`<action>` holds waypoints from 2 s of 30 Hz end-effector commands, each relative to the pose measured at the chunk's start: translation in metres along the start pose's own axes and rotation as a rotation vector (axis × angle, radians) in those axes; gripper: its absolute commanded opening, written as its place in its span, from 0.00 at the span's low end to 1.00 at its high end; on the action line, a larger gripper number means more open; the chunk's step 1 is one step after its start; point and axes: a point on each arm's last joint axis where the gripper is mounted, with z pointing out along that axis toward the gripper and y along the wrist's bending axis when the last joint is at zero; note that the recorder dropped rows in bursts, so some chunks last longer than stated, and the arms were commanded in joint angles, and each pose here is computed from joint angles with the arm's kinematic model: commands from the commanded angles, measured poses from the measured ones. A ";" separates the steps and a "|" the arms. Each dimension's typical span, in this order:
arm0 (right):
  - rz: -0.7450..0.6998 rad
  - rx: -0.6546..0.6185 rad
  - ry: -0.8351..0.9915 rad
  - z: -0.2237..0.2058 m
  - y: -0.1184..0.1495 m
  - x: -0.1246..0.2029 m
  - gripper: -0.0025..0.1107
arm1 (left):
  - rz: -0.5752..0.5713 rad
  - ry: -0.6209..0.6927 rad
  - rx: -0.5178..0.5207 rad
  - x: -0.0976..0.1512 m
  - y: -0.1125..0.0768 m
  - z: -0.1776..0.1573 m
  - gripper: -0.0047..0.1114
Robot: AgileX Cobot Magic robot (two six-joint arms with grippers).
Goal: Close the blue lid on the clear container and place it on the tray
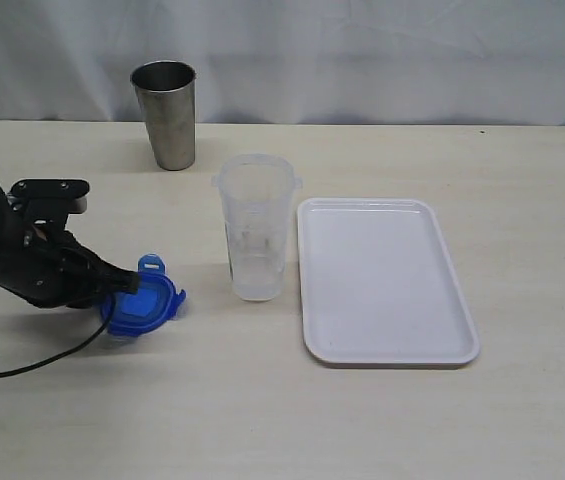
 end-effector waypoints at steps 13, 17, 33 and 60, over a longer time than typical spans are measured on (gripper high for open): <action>-0.002 0.001 -0.004 0.000 0.000 0.001 0.06 | 0.076 0.166 0.045 -0.051 0.003 -0.031 0.40; -0.002 0.001 -0.004 0.000 0.000 0.001 0.06 | 0.185 0.209 0.076 -0.047 0.012 -0.019 0.39; -0.002 0.001 -0.004 0.000 0.000 0.001 0.06 | 0.263 0.246 0.208 -0.062 0.003 -0.004 0.41; -0.002 0.001 -0.004 0.000 0.000 0.001 0.06 | 0.371 0.333 0.217 -0.063 0.024 0.010 0.41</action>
